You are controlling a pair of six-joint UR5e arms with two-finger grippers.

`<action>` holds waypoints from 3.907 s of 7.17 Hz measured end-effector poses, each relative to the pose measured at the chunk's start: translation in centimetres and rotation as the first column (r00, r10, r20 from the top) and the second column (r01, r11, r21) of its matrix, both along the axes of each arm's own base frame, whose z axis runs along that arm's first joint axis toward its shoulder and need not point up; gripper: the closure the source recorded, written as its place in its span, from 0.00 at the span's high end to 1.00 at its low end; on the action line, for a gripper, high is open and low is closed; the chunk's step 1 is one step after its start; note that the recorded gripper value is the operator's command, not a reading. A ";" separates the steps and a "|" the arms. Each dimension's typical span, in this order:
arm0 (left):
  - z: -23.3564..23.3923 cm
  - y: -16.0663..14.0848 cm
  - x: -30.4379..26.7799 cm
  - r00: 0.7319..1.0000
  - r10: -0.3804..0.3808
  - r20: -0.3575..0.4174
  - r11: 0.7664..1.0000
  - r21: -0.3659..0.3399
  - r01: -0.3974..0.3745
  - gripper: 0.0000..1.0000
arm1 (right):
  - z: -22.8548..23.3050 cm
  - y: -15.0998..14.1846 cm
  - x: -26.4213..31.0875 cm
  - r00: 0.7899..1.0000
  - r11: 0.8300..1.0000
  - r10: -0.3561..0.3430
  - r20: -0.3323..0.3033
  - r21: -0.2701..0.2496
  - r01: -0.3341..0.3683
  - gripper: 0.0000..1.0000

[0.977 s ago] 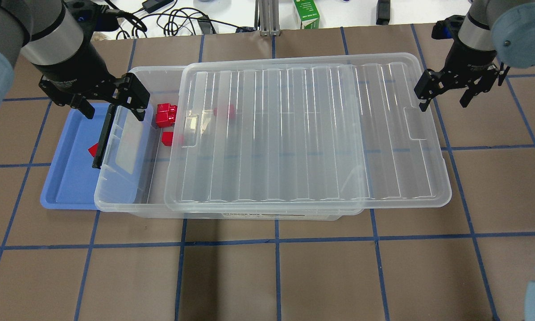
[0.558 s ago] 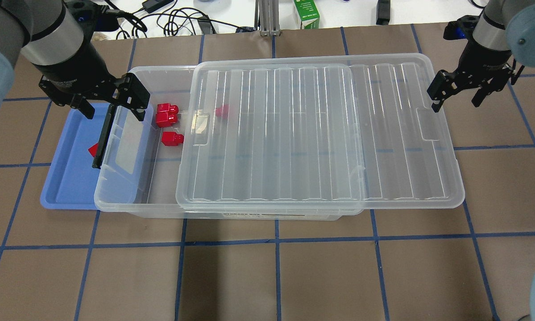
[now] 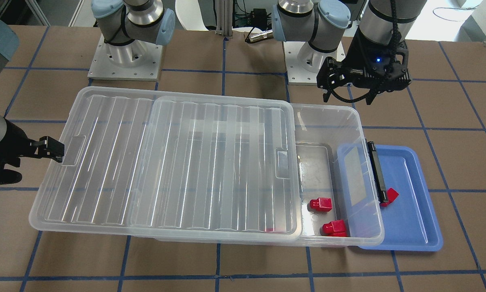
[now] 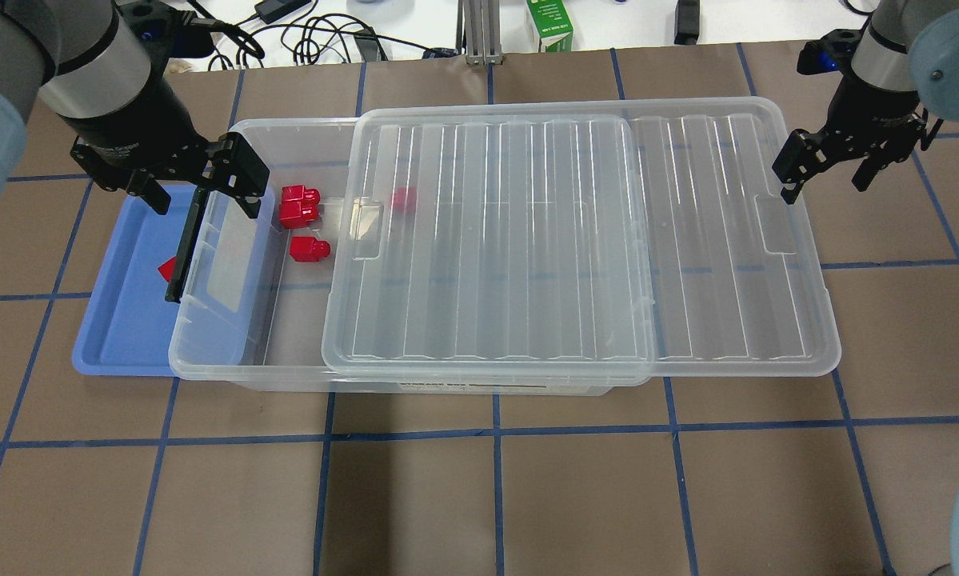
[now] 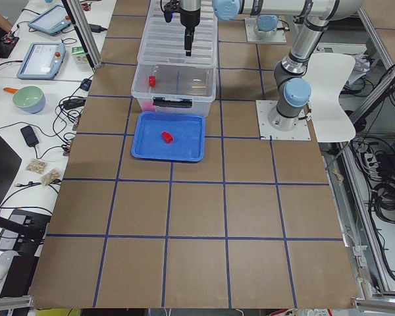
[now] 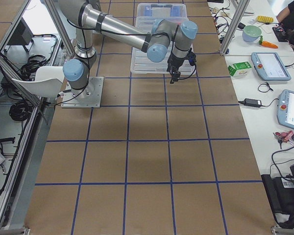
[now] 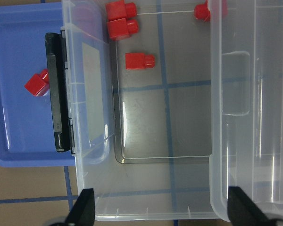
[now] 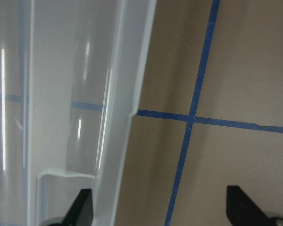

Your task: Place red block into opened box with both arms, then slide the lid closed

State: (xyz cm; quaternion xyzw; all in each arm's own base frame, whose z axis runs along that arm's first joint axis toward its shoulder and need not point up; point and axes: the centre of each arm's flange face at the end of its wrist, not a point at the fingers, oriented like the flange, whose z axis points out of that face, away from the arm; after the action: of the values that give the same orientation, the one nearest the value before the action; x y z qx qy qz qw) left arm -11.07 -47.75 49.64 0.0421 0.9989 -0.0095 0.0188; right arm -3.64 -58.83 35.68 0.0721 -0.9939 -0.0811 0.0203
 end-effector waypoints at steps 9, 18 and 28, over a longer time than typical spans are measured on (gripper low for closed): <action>-5.1 -3.0 23.2 0.945 -0.301 -0.131 0.952 0.013 0.305 1.00 | 11.2 5.7 3.6 0.996 0.990 -0.040 0.083 -0.134 0.051 1.00; -25.2 -11.2 28.9 0.822 -0.555 -0.129 0.830 -0.021 0.557 1.00 | 12.6 9.2 10.1 0.994 0.990 -0.101 0.034 -0.098 0.104 1.00; -31.2 -12.6 27.0 0.803 -0.568 -0.181 0.816 0.003 0.578 0.00 | 13.4 9.8 9.7 0.995 0.989 -0.099 -0.015 -0.112 0.097 1.00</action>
State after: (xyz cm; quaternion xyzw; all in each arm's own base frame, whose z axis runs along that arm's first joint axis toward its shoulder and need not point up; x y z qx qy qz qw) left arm 15.89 -60.39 18.48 0.3414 0.9371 0.0107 -0.0722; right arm 6.05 -49.00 49.06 0.0212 -0.9989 -0.0275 0.0306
